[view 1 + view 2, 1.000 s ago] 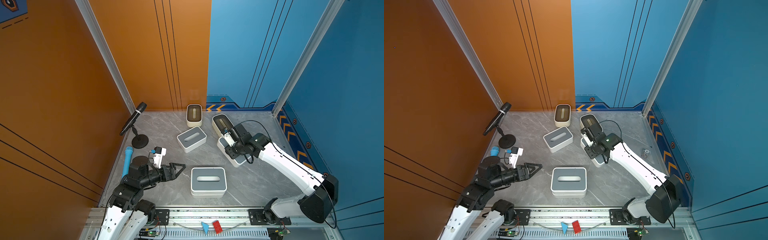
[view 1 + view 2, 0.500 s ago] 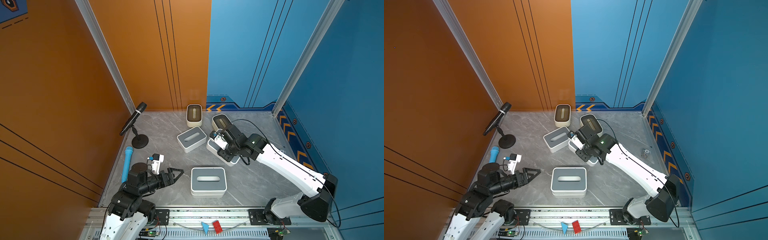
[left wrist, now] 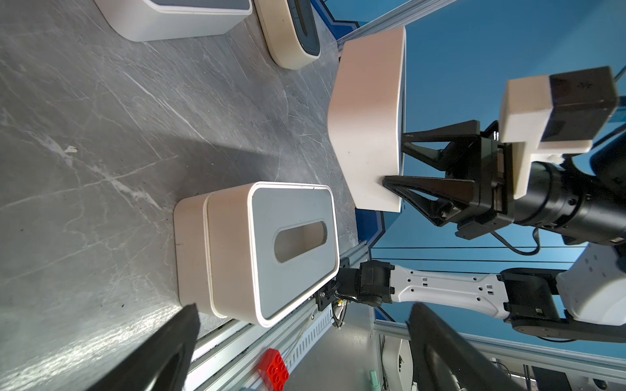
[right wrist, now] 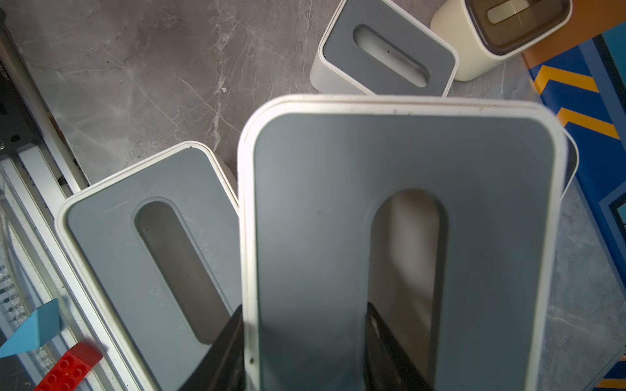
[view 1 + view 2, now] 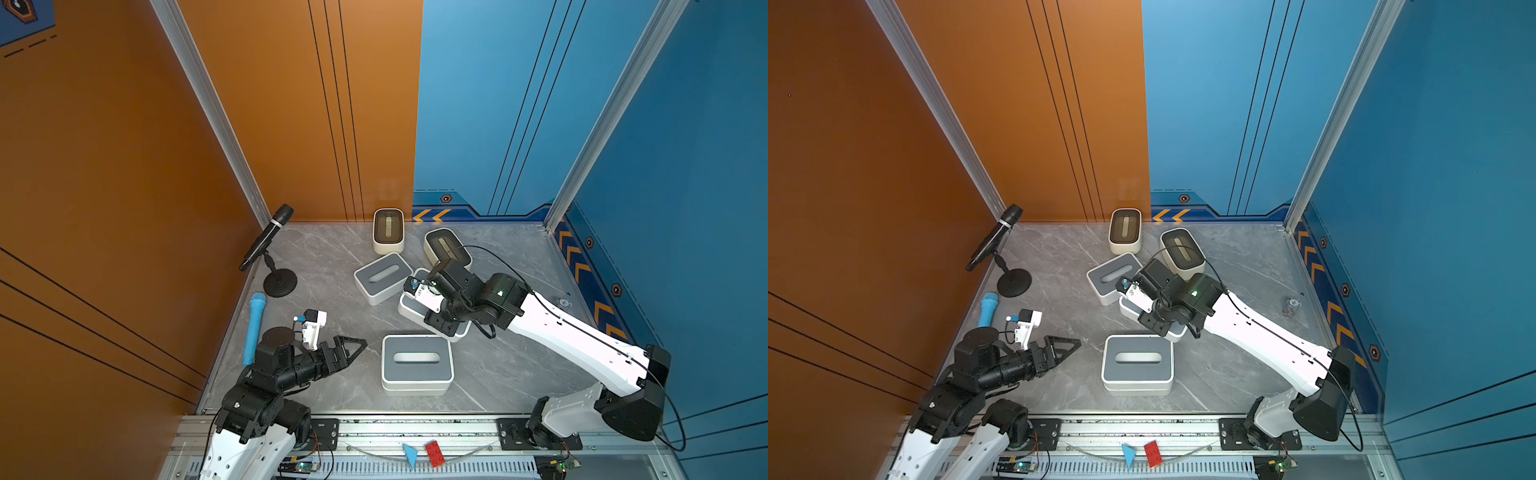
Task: Stack the tissue boxes
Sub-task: Place the tissue box at the tissue box.
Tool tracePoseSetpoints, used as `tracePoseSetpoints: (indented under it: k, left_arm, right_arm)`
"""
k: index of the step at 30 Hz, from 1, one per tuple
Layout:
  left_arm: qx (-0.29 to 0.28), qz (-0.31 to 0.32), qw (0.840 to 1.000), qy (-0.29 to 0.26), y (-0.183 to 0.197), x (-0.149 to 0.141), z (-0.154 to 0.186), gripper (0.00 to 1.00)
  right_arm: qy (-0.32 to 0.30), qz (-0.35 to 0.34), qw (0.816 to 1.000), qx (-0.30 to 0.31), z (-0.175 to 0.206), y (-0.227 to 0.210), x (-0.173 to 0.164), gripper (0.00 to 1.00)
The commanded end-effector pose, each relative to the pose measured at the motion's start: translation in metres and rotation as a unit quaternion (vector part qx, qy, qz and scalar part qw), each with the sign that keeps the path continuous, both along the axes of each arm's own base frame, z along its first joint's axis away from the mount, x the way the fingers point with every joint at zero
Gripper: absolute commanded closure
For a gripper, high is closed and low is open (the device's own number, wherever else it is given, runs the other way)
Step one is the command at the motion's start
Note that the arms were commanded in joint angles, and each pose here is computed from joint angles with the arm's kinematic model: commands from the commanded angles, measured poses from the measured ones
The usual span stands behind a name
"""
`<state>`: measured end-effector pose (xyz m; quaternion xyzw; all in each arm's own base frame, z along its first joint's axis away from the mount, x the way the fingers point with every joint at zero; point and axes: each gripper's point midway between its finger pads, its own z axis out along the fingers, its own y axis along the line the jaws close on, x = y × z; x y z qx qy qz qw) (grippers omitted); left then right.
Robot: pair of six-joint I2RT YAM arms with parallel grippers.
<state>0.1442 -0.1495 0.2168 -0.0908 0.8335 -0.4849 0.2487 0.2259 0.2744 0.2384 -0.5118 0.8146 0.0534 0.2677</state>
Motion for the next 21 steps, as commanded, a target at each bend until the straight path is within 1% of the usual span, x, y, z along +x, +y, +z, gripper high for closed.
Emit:
tracePoseSetpoints:
  k: [1,5,9,14,17,21]
  left_arm:
    - [-0.013,-0.013,1.000,-0.005,-0.002,-0.008,0.010,0.02]
    - [-0.024,-0.027,0.999,-0.012,-0.004,-0.017,0.017,0.02]
    - [-0.028,-0.025,0.999,0.000,-0.004,-0.017,0.015,0.02]
    - [-0.035,-0.026,0.999,0.000,-0.005,-0.019,0.019,0.02]
    - [-0.041,-0.033,0.999,0.007,-0.007,-0.022,0.017,0.02]
    - [-0.050,-0.035,0.998,0.029,-0.009,-0.024,0.011,0.02]
  right_arm:
    - [-0.008,0.026,1.000,0.005,0.016,0.007,-0.004,0.62]
    - [0.001,0.056,0.998,-0.009,0.018,0.013,-0.017,0.62]
    - [0.016,0.076,0.997,-0.022,0.014,0.017,-0.031,0.63]
    - [0.025,0.103,0.994,-0.035,0.008,0.021,-0.047,0.63]
    - [0.026,0.127,0.991,-0.031,0.009,0.025,-0.056,0.63]
    - [0.039,0.144,0.989,-0.018,0.012,0.032,-0.063,0.63]
